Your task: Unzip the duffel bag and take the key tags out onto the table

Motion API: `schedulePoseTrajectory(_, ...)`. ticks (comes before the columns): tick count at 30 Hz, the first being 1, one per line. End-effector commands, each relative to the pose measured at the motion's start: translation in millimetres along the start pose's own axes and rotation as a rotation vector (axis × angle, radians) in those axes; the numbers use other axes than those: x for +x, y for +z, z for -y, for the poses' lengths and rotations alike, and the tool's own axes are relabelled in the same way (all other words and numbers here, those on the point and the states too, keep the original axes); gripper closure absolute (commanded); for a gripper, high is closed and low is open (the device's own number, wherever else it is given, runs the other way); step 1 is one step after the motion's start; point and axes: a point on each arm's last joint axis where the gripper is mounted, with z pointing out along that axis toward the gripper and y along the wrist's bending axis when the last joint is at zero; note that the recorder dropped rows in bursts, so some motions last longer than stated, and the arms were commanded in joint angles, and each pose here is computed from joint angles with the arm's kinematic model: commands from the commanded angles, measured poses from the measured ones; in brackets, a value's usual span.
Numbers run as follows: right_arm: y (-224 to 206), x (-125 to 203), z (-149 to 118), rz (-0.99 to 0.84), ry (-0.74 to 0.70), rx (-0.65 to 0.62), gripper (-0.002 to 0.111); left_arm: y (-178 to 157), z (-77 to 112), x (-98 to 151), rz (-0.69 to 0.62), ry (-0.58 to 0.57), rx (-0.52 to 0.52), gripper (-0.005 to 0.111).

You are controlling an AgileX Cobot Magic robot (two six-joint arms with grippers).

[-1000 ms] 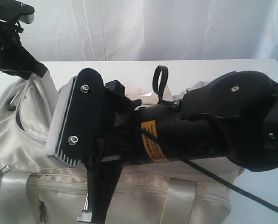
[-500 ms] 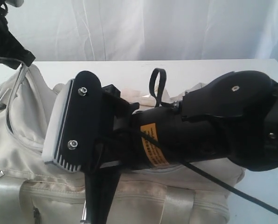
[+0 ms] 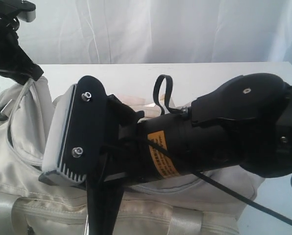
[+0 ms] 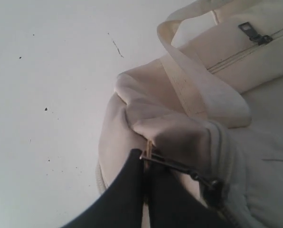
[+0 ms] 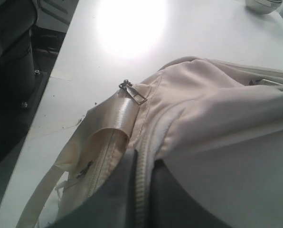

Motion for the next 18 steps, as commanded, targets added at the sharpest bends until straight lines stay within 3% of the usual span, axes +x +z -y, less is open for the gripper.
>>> schedulePoseTrajectory(1,-7,-15,-37,0.098,-0.054,-0.306,0.108,-10,-28.2,-21,0.227,0.037,-0.201,0.107)
schedulePoseTrajectory(4,-5,-13,-29,0.071,-0.052,-0.223,0.108,-24,-29.4,-20,0.255,0.047,-0.228,0.106)
schedulePoseTrajectory(7,-4,-12,-27,0.063,-0.054,-0.196,0.108,-40,-29.2,-16,0.27,0.045,-0.24,0.094)
schedulePoseTrajectory(8,-4,-12,-27,0.063,-0.054,-0.196,0.108,-45,-28.8,-14,0.263,0.042,-0.241,0.085)
schedulePoseTrajectory(11,-4,-12,-27,0.063,-0.054,-0.196,0.108,-64,-25.8,0,0.223,-0.054,-0.22,0.031)
schedulePoseTrajectory(12,-4,-12,-27,0.063,-0.054,-0.196,0.108,-69,-25.2,3,0.212,-0.069,-0.218,0.026)
schedulePoseTrajectory(14,-4,-12,-26,0.059,-0.054,-0.184,0.108,-81,-21.8,16,0.144,-0.107,-0.198,0.027)
schedulePoseTrajectory(17,-3,-10,-18,0.031,-0.054,-0.096,0.108,-101,2.5,42,0.0,-0.09,0.019,0.041)
schedulePoseTrajectory(18,-3,-8,-14,0.018,-0.056,-0.054,0.108,-108,8.1,48,0.02,-0.075,0.052,0.042)
